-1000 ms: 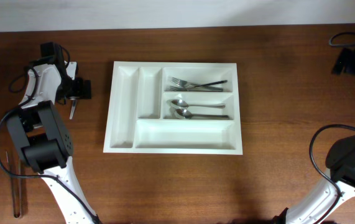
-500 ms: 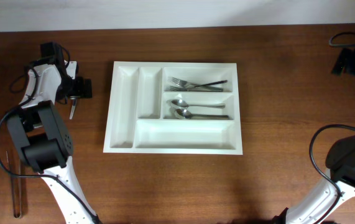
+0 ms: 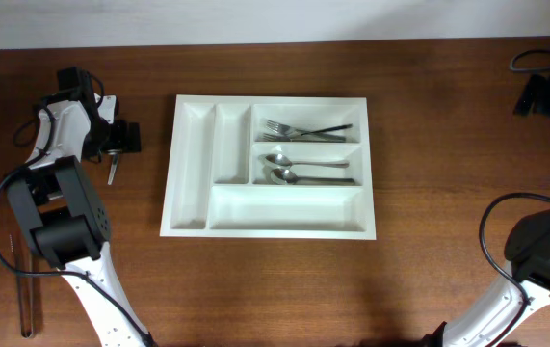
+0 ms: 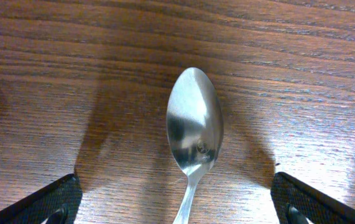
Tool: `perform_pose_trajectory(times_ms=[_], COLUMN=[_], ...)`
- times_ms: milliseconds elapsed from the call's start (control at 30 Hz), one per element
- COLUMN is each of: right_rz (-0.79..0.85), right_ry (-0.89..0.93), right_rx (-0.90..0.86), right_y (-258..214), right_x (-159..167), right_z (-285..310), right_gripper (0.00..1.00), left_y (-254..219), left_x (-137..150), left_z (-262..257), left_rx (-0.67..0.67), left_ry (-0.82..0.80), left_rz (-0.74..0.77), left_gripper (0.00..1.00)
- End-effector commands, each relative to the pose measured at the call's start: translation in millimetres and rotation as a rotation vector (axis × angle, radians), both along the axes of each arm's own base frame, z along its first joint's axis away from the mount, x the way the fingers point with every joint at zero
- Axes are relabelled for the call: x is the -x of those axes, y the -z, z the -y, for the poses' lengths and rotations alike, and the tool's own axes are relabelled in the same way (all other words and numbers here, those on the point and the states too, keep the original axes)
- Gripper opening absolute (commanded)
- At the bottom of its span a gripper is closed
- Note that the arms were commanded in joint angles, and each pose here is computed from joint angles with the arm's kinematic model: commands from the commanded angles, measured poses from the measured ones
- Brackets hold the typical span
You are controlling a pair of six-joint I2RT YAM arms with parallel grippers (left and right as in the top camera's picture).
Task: Pack container
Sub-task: 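Lower the left gripper and grasp the right silver spoon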
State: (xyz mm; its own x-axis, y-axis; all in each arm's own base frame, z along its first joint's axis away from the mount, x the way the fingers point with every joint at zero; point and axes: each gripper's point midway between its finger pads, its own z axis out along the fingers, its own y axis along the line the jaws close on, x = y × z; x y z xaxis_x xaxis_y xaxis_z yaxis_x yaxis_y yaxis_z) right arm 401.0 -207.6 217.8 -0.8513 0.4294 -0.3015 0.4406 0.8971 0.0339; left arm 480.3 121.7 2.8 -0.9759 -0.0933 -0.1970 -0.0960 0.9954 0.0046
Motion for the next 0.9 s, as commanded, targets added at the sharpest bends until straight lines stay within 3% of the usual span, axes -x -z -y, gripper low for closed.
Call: perform_pose_trajectory(times_ms=[0,167,267,300,867], right_rz=[0.004,0.004,0.004,0.004,0.004], right_ry=[0.015,0.015,0.015,0.015,0.015], right_rx=[-0.004,-0.004,-0.004,-0.004,-0.004], right_y=[-1.1,-1.1,-1.1,-1.1,-1.1], right_x=[1.0,0.9,0.9,1.0,0.9], right_z=[1.1,1.0,1.0,1.1,1.0], right_gripper=[0.98,0.99,0.99,0.99,0.99], left_y=[11.7,11.6,11.5,11.5,11.4], left_x=[4.3,4.1,3.5,3.2,3.0], left_z=[0.6,0.6,0.5,0.4,0.4], left_rx=[0.026,0.024,0.023,0.023,0.023], left_ry=[-0.011,-0.004,-0.001,-0.001,-0.001], left_rz=[-0.022,-0.022,-0.019,-0.018,-0.017], left_gripper=[0.99,0.89,0.66,0.63,0.36])
